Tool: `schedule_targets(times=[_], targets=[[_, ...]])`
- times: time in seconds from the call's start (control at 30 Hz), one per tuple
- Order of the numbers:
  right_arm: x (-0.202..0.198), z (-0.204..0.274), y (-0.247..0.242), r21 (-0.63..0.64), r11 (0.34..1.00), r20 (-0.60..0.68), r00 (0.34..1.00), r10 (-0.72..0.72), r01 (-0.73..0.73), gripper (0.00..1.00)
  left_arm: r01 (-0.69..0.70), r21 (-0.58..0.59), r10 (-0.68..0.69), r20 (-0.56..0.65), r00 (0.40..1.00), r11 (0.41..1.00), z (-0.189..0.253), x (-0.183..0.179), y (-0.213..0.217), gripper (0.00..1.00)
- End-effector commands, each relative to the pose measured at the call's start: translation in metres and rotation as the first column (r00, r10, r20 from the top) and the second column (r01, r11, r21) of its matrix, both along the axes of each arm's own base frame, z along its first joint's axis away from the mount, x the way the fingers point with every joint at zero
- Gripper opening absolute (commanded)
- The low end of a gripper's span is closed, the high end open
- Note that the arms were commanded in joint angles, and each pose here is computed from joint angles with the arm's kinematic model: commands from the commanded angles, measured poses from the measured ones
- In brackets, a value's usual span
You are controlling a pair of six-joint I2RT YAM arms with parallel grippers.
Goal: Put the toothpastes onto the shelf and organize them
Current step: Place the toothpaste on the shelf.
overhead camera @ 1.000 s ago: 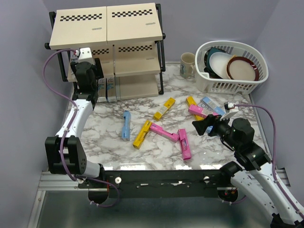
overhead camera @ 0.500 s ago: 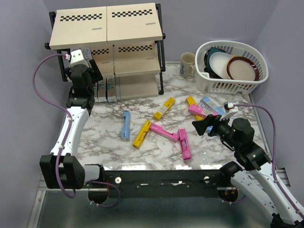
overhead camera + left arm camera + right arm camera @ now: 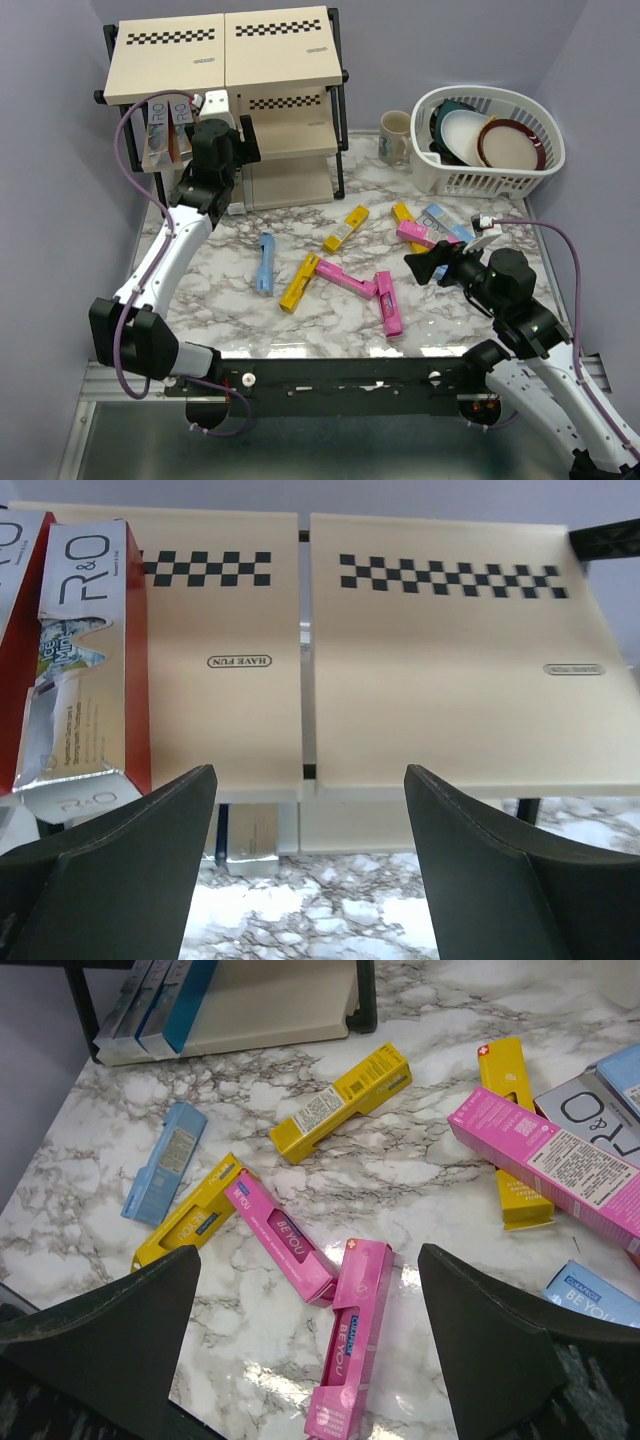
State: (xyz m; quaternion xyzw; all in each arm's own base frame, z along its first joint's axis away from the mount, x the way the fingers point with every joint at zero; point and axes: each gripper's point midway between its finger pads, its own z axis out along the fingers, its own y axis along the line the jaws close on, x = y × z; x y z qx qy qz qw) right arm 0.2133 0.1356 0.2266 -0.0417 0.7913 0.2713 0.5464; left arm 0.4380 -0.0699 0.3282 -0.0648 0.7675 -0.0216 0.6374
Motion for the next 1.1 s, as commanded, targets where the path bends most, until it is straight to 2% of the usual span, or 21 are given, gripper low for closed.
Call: schedule_targets(times=[0.0, 0.33, 0.6, 1.07], targets=[[0.0, -0.003, 0.003, -0.005, 1.0, 0.006, 1.0, 0.018, -0.017, 0.98, -0.059, 0.086, 0.063, -0.048, 0.997, 0.995, -0.02, 0.018, 0.012, 0.88], [0.0, -0.005, 0.004, -0.007, 1.0, 0.0, 1.0, 0.02, -0.02, 0.98, -0.139, 0.183, 0.152, -0.062, 0.986, 0.973, -0.031, 0.037, 0.031, 0.88], [0.0, -0.005, 0.004, -0.006, 1.0, -0.002, 1.0, 0.022, -0.022, 0.98, -0.197, 0.206, 0.216, -0.074, 0.974, 0.958, -0.036, 0.041, 0.056, 0.88], [0.0, -0.006, 0.004, -0.008, 1.0, -0.004, 1.0, 0.023, -0.023, 0.99, -0.241, 0.232, 0.265, -0.077, 0.961, 0.942, -0.04, 0.044, 0.069, 0.88]])
